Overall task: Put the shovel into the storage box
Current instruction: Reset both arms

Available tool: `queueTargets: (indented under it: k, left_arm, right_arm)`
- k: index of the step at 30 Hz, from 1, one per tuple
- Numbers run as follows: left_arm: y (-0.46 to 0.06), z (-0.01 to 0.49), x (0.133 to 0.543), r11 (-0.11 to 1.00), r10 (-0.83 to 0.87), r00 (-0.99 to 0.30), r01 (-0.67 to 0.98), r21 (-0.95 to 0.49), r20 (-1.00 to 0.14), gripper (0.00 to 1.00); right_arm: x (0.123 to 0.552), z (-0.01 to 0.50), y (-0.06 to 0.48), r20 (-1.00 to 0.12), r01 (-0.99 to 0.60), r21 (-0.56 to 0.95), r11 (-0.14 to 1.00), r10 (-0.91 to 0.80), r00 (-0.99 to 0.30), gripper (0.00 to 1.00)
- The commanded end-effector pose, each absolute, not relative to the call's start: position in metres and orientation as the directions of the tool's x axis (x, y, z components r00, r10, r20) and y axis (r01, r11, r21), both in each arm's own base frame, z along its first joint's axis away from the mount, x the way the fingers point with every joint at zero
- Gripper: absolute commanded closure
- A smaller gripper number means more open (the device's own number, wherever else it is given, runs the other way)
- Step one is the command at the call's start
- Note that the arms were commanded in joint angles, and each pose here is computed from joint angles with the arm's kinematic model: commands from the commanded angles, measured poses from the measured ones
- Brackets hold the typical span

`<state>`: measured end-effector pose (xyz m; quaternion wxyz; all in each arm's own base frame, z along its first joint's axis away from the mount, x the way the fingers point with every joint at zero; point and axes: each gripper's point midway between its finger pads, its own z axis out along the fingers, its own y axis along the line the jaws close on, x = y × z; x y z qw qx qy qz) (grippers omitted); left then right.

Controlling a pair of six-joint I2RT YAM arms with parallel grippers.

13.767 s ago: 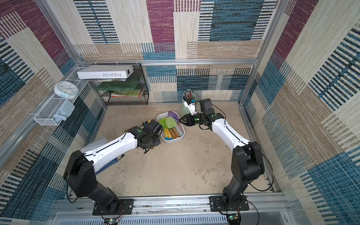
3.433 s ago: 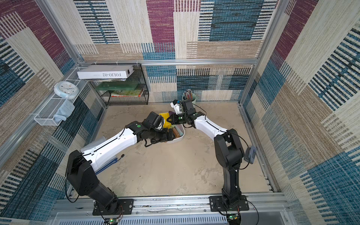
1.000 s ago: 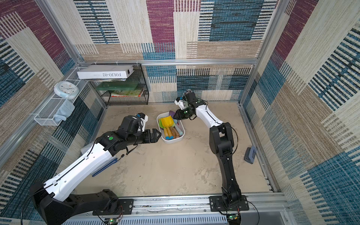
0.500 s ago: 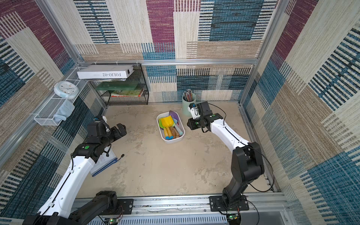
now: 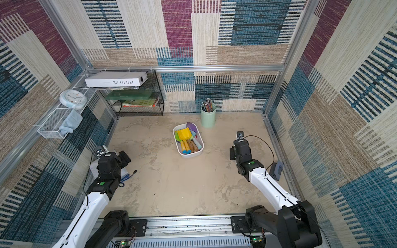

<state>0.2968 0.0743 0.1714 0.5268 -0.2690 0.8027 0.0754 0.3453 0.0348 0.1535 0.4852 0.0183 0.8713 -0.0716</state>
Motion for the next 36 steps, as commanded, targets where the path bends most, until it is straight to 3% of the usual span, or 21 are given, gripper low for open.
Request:
queueTargets:
  k: [1, 5, 8, 17, 18, 25, 27, 30, 32, 36]
  left_arm:
    - [0.065, 0.186, 0.325, 0.908, -0.232, -0.215, -0.398, -0.132, -0.949, 0.08]
    - [0.058, 0.151, 0.339, 0.941, -0.144, -0.284, -0.337, -0.042, -0.948, 0.09]
    - [0.054, 0.140, 0.347, 0.953, -0.116, -0.253, -0.300, -0.036, -0.961, 0.08]
    - [0.038, 0.094, 0.386, 0.980, -0.077, -0.332, -0.198, -0.010, -0.940, 0.08]
    - [0.033, 0.090, 0.388, 0.986, -0.073, -0.387, -0.169, -0.007, -0.919, 0.08]
    - [0.013, 0.089, 0.402, 0.999, -0.019, -0.429, -0.038, -0.003, -0.903, 0.07]
    - [0.012, 0.088, 0.402, 1.000, -0.016, -0.438, -0.030, -0.004, -0.899, 0.01]
    - [0.012, 0.088, 0.403, 1.000, -0.016, -0.434, -0.029, -0.004, -0.901, 0.01]
    - [0.012, 0.088, 0.403, 1.000, -0.015, -0.436, -0.028, -0.003, -0.900, 0.01]
    - [0.012, 0.088, 0.403, 1.000, -0.015, -0.435, -0.027, -0.003, -0.901, 0.01]
  right_arm:
    - [0.351, 0.180, 0.011, -0.939, 0.240, -0.068, 0.968, 0.019, -0.342, 0.69]
    - [0.342, 0.183, 0.005, -0.976, 0.226, -0.007, 0.974, 0.042, -0.212, 0.69]
    - [0.335, 0.184, 0.005, -0.990, 0.193, 0.014, 0.981, 0.041, -0.135, 0.69]
    - [0.309, 0.191, 0.004, -0.994, 0.128, -0.037, 0.991, -0.050, 0.097, 0.70]
    - [0.311, 0.189, 0.002, -0.995, 0.129, -0.041, 0.991, -0.053, 0.088, 0.70]
    - [0.347, 0.155, -0.014, -0.999, 0.129, -0.048, 0.991, -0.048, -0.009, 0.71]
    - [0.367, 0.134, -0.011, -0.995, 0.093, -0.053, 0.994, -0.045, -0.084, 0.71]
    - [0.384, 0.124, -0.011, -0.986, 0.016, -0.019, 1.000, -0.016, -0.168, 0.71]
    - [0.383, 0.125, -0.013, -0.989, 0.021, -0.004, 1.000, -0.001, -0.151, 0.67]
    - [0.384, 0.124, -0.012, -0.986, 0.016, -0.013, 1.000, -0.011, -0.165, 0.33]
